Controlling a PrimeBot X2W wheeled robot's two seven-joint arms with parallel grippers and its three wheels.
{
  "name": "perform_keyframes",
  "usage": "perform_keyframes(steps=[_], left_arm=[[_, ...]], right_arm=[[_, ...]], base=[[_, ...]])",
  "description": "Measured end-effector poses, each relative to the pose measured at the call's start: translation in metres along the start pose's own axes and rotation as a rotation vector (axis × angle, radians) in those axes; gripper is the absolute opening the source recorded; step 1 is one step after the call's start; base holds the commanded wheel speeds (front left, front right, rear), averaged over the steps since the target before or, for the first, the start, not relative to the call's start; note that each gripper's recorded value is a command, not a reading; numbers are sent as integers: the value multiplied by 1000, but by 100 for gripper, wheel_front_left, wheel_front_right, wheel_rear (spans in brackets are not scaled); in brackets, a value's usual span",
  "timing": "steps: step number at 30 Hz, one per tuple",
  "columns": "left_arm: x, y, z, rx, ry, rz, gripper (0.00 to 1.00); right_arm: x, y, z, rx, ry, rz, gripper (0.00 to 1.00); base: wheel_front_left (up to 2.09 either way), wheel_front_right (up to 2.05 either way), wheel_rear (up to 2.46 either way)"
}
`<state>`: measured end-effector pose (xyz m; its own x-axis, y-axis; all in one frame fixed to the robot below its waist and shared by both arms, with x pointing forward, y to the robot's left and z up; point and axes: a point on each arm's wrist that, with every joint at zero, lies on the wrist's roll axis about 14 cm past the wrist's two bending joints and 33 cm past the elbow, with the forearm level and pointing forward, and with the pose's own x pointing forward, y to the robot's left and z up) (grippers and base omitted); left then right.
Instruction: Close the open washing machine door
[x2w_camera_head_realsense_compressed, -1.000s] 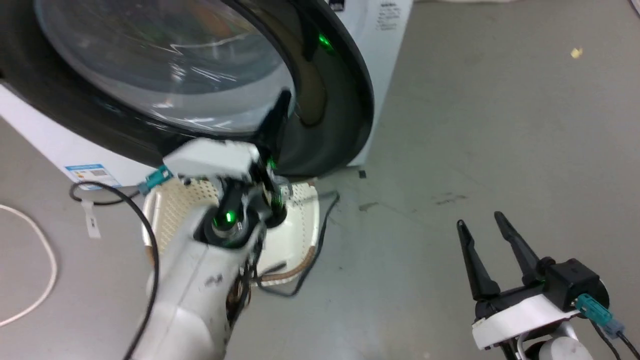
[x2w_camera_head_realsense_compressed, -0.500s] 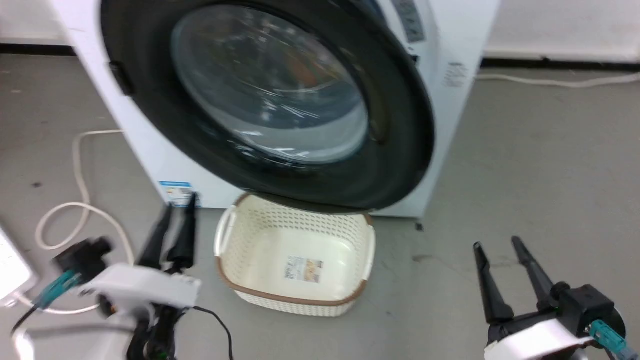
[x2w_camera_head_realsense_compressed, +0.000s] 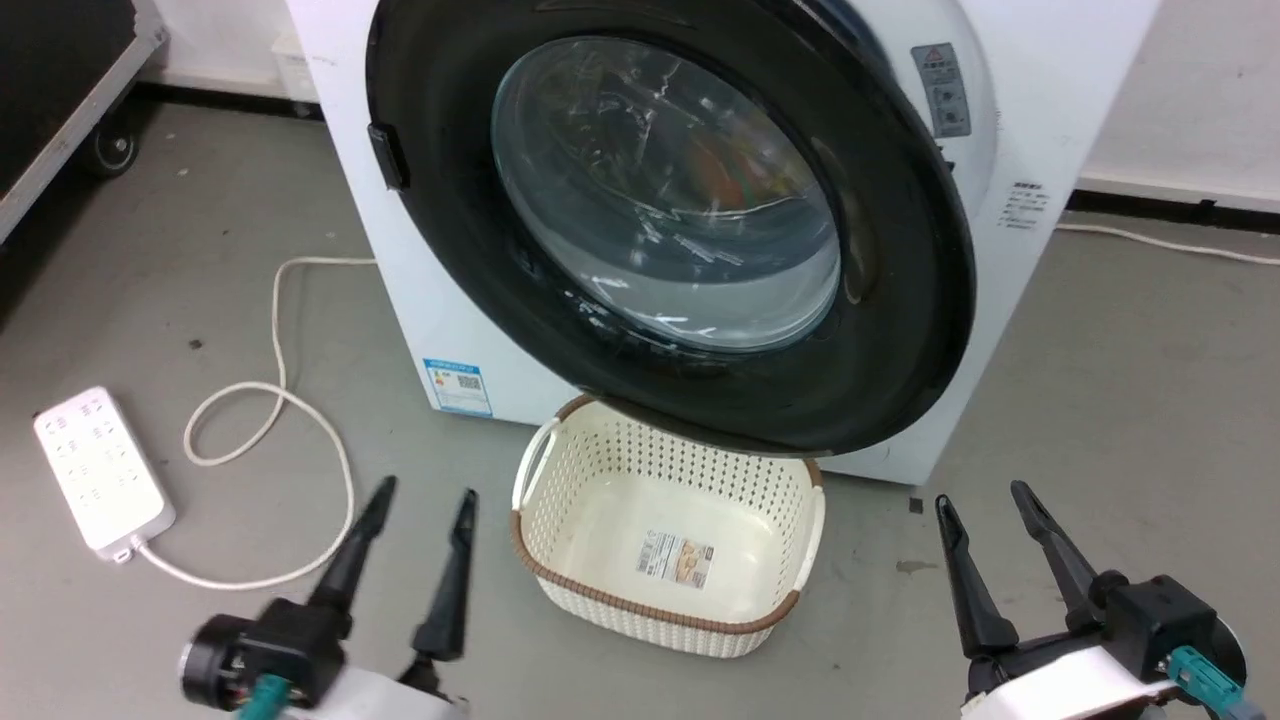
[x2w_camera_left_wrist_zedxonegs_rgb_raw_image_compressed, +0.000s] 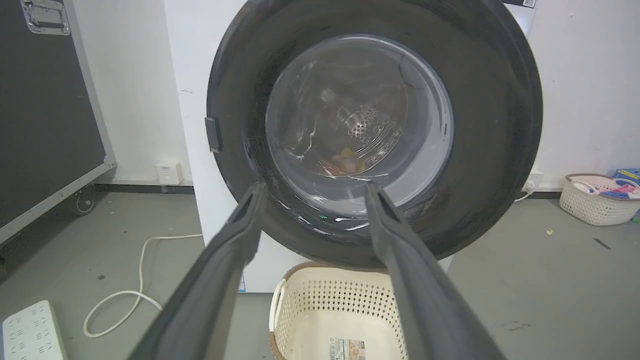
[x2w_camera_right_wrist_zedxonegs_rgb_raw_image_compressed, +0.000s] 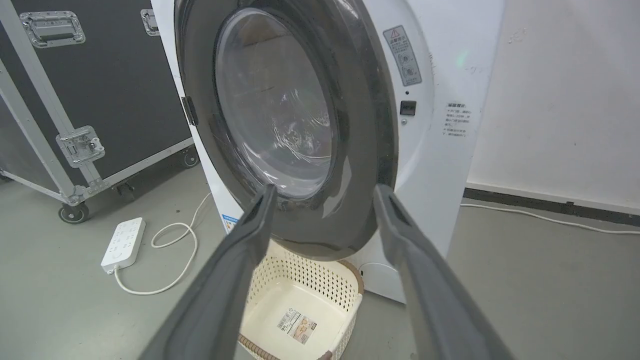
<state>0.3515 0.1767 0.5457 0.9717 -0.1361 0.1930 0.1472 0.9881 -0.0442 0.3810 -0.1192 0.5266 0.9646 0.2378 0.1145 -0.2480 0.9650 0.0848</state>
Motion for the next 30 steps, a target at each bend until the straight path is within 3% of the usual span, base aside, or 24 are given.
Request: perform_keyframes(steps=[1, 2, 3, 9, 19, 25, 30], left_arm=[[-1, -2, -3, 10, 8, -1, 100], [-1, -4, -5, 24, 14, -4, 100], [-1, -5, -7, 37, 21, -7, 100], [2, -3, -15, 40, 44, 24, 100], [27, 0, -46, 22, 112, 34, 100], [34, 6, -60, 28, 145, 46, 100], [38, 10, -67, 27, 161, 56, 100]], right_arm=[[1, 2, -2, 1, 9, 6, 100], [2, 4, -6, 4, 22, 14, 64], [3, 7, -9, 5, 35, 23, 0], [20, 18, -23, -18, 88, 99, 0], [111, 9, -25, -125, 96, 222, 0], [155, -19, -41, -139, 151, 204, 0], [185, -49, -45, -113, 177, 124, 0]], base=[[0, 0, 0], [0, 0, 0], [0, 0, 0], [0, 0, 0], [0, 0, 0], [0, 0, 0], [0, 0, 0]])
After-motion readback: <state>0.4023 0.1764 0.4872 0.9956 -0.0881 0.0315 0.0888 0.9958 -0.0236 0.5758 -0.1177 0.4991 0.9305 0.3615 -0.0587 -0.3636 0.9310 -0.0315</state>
